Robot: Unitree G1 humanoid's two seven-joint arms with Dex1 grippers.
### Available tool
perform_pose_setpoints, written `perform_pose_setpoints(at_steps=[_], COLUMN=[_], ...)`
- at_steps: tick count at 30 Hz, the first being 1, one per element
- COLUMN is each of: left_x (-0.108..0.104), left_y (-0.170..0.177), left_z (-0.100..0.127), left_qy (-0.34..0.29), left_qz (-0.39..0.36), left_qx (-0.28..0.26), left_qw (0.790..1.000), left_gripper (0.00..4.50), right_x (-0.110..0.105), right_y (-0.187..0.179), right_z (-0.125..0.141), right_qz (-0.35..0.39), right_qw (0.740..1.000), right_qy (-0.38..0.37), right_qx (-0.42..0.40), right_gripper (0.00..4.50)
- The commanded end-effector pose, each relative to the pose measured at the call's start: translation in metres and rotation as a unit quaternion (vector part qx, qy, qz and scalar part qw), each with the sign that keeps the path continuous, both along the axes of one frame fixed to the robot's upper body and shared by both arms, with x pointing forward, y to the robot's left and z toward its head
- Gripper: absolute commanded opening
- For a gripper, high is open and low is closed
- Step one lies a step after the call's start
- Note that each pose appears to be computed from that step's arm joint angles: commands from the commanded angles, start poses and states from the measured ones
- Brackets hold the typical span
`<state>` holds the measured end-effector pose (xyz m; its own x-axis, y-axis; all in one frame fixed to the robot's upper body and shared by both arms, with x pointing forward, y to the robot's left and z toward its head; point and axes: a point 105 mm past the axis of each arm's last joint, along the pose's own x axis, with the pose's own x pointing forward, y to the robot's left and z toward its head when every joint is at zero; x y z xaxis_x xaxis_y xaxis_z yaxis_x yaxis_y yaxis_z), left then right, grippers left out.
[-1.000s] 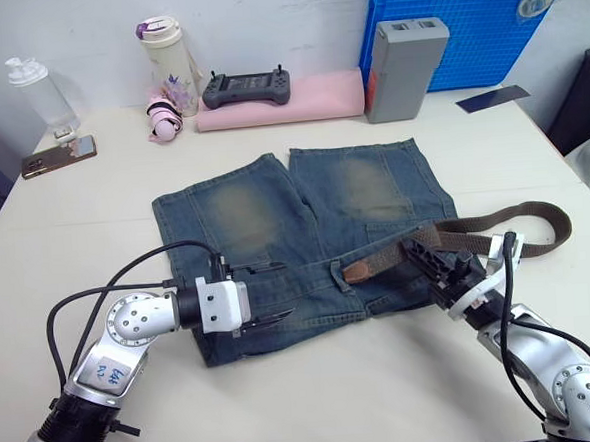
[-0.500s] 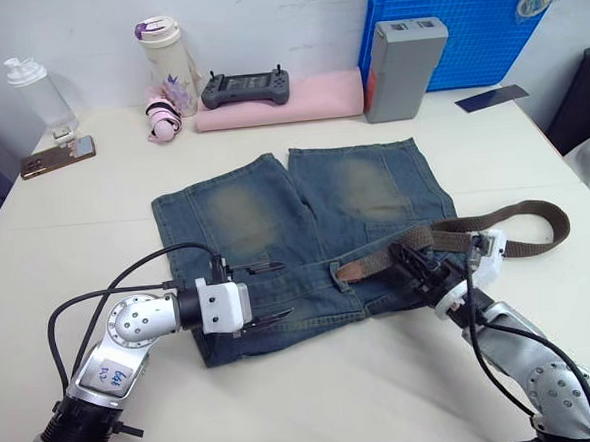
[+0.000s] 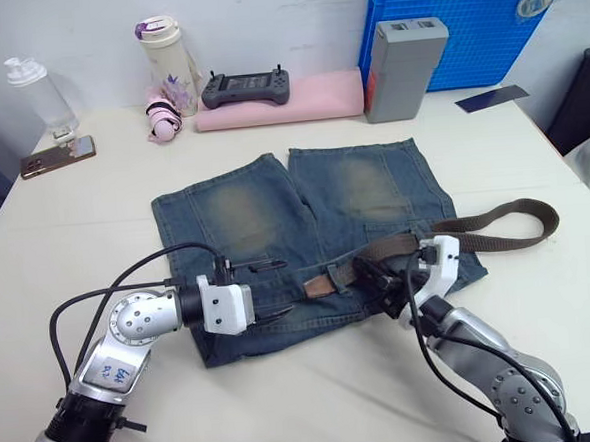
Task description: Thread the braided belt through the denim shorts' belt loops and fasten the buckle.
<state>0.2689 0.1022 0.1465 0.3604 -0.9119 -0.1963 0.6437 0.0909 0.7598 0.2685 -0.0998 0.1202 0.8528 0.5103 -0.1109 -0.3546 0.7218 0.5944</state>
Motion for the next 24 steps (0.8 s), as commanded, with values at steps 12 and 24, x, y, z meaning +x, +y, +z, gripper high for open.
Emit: perform_pose_setpoints(at_steps=[12, 24], left_x=[0.000, 0.001], left_y=[-0.016, -0.034], left_z=[0.013, 0.028], left_qy=[-0.209, -0.201], left_qz=[-0.108, -0.137], left_qx=[0.053, 0.038], left_qw=[0.971, 0.969], left_gripper=[3.66, 3.66], right_x=[-0.007, -0.008], right_y=[0.010, 0.012], right_z=[-0.032, -0.026], right_qz=[0.017, 0.016], right_qw=[0.995, 0.996], right_qy=[0.102, 0.083], right_qx=[-0.001, -0.003], right_gripper=[0.00, 0.00])
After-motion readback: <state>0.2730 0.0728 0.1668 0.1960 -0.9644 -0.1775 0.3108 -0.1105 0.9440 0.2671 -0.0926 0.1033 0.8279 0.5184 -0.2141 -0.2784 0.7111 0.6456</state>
